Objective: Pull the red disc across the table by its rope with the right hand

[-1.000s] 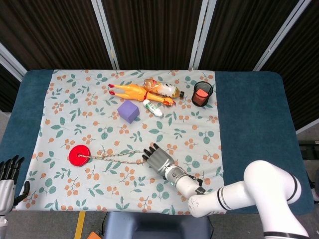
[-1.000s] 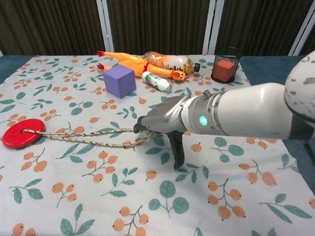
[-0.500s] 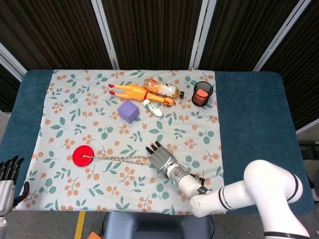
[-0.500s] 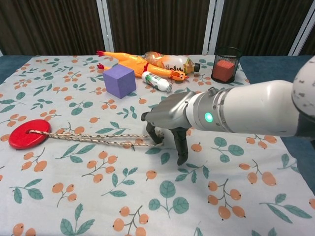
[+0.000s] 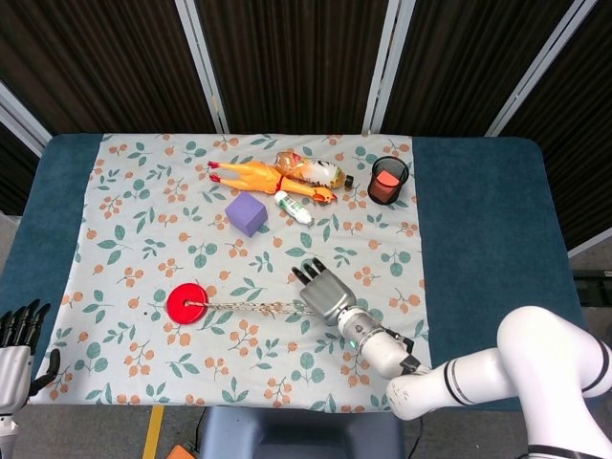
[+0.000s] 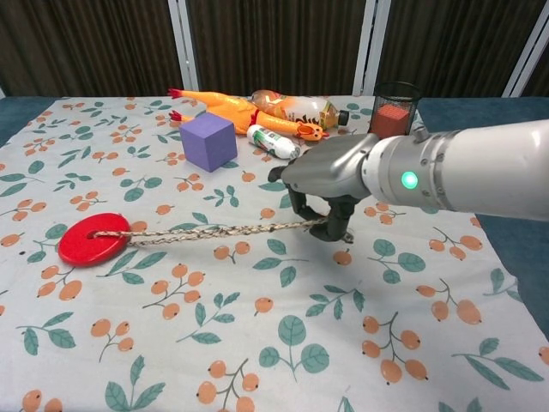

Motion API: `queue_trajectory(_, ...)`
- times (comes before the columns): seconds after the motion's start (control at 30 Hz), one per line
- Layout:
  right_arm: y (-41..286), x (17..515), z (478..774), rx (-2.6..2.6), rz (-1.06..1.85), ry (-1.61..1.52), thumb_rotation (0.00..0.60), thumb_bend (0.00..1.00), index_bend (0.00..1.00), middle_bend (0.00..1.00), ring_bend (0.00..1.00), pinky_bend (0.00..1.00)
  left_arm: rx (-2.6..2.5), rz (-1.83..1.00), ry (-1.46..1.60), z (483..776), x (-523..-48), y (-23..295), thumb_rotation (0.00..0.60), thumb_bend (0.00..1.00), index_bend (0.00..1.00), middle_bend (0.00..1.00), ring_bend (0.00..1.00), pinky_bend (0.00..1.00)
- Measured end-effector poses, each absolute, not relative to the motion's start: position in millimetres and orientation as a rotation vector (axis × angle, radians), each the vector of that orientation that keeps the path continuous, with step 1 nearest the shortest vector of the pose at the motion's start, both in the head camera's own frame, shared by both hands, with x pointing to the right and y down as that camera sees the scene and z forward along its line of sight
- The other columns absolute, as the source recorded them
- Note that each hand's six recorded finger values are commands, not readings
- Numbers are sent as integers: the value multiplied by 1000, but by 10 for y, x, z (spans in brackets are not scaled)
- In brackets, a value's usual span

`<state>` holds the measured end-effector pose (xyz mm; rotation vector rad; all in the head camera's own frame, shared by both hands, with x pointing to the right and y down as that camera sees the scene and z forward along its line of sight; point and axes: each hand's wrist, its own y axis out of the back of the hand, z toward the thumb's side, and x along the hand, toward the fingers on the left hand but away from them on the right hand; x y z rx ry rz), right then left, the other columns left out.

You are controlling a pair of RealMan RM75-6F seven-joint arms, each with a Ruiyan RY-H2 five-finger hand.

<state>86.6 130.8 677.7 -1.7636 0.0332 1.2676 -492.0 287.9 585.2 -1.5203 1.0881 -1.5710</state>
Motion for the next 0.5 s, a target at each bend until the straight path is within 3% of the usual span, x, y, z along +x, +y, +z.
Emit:
queue_trajectory(0.23, 1236, 1386, 6670, -1707, 1326, -52, 600, 887, 1000, 186, 0, 0, -1533, -1565, 1082, 5852, -4901, 2888, 600, 527, 0, 23, 0, 23)
queue_trajectory(0.5, 1067, 2511, 6541, -1662, 1524, -301, 600, 889, 1000, 186, 0, 0, -1561, -1545, 1069, 5903, -4810, 2879, 600, 527, 0, 23, 0, 23)
